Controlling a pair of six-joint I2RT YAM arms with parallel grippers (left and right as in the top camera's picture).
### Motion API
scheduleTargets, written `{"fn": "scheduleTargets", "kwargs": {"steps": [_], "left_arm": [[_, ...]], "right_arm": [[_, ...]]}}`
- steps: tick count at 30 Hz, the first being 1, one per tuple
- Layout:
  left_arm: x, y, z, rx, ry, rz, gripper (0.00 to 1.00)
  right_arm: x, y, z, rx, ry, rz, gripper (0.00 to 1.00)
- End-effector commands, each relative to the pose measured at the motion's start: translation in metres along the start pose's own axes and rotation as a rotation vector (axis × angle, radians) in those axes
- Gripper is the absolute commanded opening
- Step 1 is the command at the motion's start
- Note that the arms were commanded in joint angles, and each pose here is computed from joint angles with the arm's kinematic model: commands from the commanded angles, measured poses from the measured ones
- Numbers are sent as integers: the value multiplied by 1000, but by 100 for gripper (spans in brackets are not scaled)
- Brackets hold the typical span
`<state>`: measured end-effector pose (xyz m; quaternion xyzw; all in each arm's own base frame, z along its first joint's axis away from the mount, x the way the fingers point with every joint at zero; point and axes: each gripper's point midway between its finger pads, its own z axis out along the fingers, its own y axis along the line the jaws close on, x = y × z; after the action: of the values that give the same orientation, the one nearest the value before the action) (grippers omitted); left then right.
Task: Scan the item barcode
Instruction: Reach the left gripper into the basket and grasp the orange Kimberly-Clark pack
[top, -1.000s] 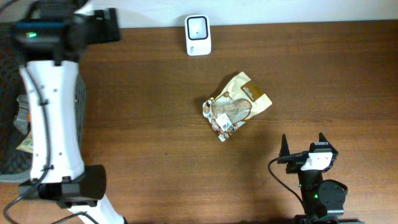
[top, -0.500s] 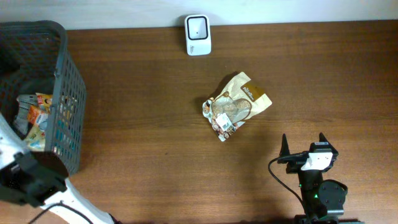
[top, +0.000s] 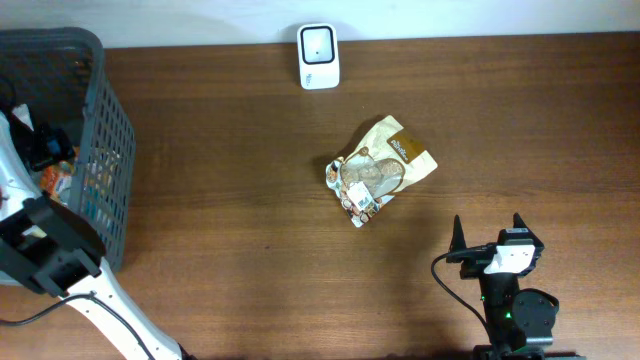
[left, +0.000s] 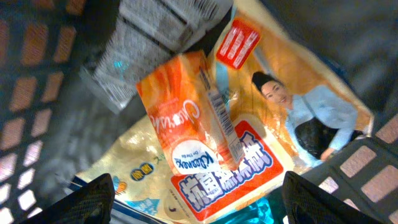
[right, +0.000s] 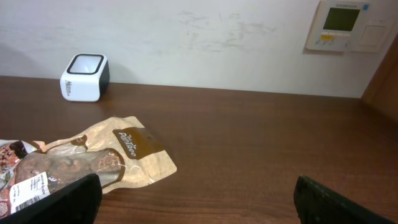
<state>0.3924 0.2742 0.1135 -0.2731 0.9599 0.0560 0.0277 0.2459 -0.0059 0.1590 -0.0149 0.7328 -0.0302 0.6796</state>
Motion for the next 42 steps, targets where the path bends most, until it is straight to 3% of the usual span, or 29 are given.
{"fn": "scheduleTargets", "kwargs": {"steps": [1, 7, 11, 17, 23, 32, 41, 42], "left_arm": [[3, 0, 32, -22, 64, -129, 78], [8, -1, 41, -27, 100, -183, 77], [11, 1, 31, -27, 101, -185, 78], [12, 6, -20, -21, 9, -211, 81], [22, 4, -11, -24, 56, -209, 82], [-3, -8, 0, 45, -31, -215, 57], [-1, -10, 49, 33, -16, -214, 53], [-2, -10, 49, 32, -19, -214, 43]], "right_arm": [[3, 0, 0, 0, 5, -7, 98], [3, 0, 0, 0, 5, -7, 98], [3, 0, 0, 0, 5, -7, 98], [3, 0, 0, 0, 5, -7, 98], [3, 0, 0, 0, 5, -7, 98], [3, 0, 0, 0, 5, -7, 98], [3, 0, 0, 0, 5, -7, 98], [3, 0, 0, 0, 5, -7, 98]]}}
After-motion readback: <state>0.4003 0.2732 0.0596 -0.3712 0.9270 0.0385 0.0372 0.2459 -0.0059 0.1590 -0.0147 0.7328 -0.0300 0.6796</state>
